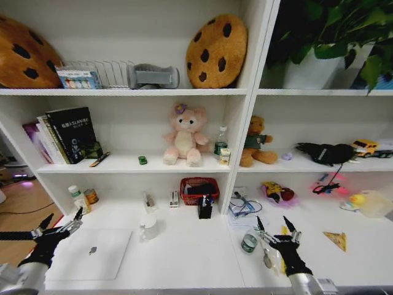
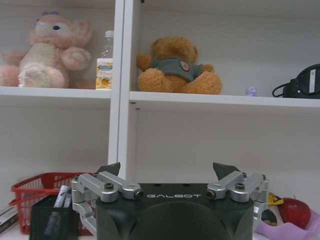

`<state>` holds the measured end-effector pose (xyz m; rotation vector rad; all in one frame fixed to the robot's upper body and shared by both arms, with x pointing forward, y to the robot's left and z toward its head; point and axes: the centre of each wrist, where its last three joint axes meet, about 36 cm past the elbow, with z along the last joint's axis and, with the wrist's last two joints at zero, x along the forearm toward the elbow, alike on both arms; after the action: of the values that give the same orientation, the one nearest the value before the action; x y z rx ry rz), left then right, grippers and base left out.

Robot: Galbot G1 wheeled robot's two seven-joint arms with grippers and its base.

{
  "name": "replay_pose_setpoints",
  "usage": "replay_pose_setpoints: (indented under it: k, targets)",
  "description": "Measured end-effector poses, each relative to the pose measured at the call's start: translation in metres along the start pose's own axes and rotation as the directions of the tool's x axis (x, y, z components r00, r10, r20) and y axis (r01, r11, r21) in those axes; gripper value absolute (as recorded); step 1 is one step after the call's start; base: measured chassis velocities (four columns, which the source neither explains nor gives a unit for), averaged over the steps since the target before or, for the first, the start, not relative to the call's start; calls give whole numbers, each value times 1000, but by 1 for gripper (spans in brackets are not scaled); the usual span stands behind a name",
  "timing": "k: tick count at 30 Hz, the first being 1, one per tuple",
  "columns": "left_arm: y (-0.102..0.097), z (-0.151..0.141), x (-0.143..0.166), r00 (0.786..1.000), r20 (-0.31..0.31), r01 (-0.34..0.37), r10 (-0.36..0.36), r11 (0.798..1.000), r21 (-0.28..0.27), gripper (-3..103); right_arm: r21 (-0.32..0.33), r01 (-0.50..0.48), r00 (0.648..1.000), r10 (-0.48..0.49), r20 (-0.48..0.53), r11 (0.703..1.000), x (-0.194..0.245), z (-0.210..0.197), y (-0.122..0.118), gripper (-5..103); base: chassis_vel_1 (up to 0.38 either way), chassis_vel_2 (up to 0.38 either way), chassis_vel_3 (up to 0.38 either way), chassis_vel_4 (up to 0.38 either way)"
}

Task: Organize the objects on the table.

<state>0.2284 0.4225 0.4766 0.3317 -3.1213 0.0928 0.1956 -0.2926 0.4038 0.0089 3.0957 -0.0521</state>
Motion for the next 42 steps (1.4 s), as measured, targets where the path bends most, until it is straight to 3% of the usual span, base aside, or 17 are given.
replay_pose_setpoints:
  k: [14, 18, 23, 25, 27, 28, 31, 34, 42]
  targets:
    - [0, 0, 0, 1000, 0, 1, -1, 1000, 0, 100, 10, 12, 998, -11, -57, 1000, 2, 22, 19, 102, 20, 22, -18, -21]
    - [0, 0, 0, 1000, 0, 1, -1, 1000, 0, 100, 21, 2, 997, -1, -79, 1000, -2, 29, 18, 93, 0, 0, 0, 0]
    - [0, 0, 0, 1000, 0, 1, -1, 1000, 0, 100, 18, -4, 996, 6, -87, 1000, -3, 30, 19, 71, 0, 0, 0, 0]
    - [0, 0, 0, 1000, 0, 1, -1, 1000, 0, 100, 16, -6, 996, 7, -87, 1000, -3, 30, 19, 71, 0, 0, 0, 0]
    - [0, 0, 0, 1000, 0, 1, -1, 1000, 0, 100, 13, -9, 996, 11, -90, 1000, -2, 31, 19, 54, 0, 0, 0, 0]
    - [0, 0, 0, 1000, 0, 1, -1, 1000, 0, 100, 13, -9, 996, 11, -90, 1000, -2, 31, 19, 54, 0, 0, 0, 0]
    - [0, 0, 0, 1000, 0, 1, -1, 1000, 0, 100, 10, -12, 995, 13, -94, 1000, 0, 30, 19, 38, 0, 0, 0, 0]
    - [0, 0, 0, 1000, 0, 1, -1, 1000, 0, 100, 6, -11, 995, 12, -95, 1000, 3, 27, 22, 30, 0, 0, 0, 0]
    - [0, 0, 0, 1000, 0, 1, -1, 1000, 0, 100, 11, -27, 997, 28, -72, 1000, 18, 2, 29, 30, 0, 0, 0, 0]
